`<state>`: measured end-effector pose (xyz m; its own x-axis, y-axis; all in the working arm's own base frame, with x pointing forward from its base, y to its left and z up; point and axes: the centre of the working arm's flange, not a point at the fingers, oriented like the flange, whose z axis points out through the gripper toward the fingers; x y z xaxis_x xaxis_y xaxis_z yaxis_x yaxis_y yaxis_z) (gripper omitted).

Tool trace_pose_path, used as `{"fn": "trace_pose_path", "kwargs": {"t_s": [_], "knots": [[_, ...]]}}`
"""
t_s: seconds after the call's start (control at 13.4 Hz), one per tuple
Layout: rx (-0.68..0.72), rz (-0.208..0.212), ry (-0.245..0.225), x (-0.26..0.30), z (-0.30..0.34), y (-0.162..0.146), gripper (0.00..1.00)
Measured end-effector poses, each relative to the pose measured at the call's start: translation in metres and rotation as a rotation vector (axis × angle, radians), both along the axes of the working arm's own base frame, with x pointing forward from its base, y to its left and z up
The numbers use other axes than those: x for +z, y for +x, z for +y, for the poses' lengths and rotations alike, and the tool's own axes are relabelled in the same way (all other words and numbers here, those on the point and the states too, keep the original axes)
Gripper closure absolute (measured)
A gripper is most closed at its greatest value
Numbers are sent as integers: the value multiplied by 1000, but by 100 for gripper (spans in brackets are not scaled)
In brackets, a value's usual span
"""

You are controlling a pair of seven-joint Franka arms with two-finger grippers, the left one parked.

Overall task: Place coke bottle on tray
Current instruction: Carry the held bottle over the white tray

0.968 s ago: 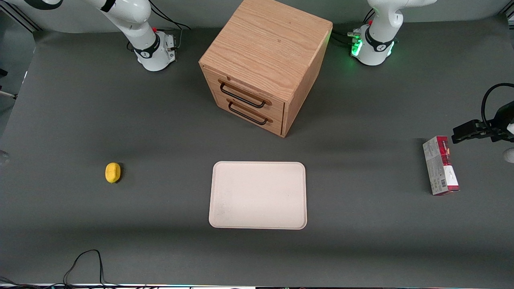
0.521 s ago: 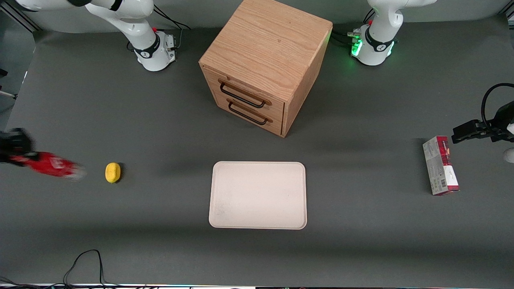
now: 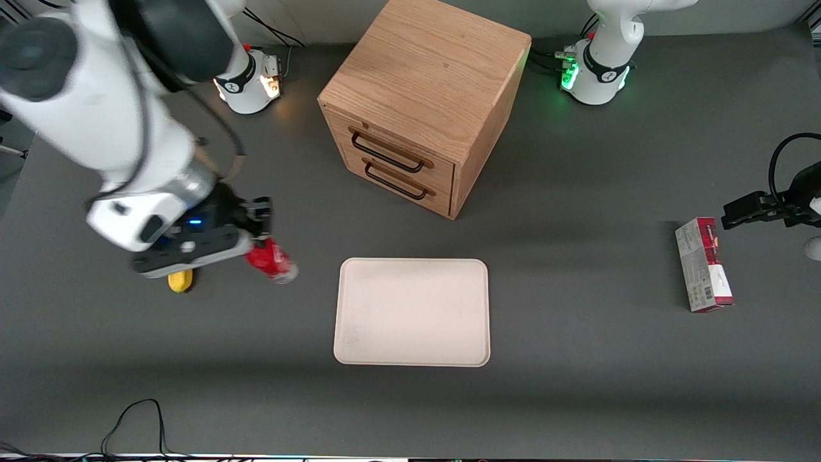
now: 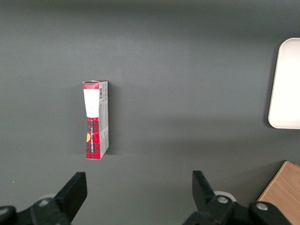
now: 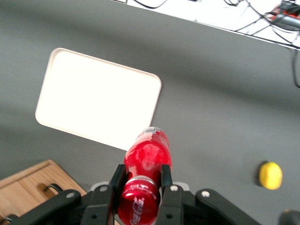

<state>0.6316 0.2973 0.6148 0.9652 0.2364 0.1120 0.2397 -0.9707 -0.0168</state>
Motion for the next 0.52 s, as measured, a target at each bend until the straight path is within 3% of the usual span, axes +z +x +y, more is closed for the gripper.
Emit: {"fn": "trace_pose_path", "kwargs": {"t_s": [0.22, 0.52], "knots": [[29, -12, 9, -16, 37, -5, 66], [36, 14, -2, -55, 50, 8, 66]]}}
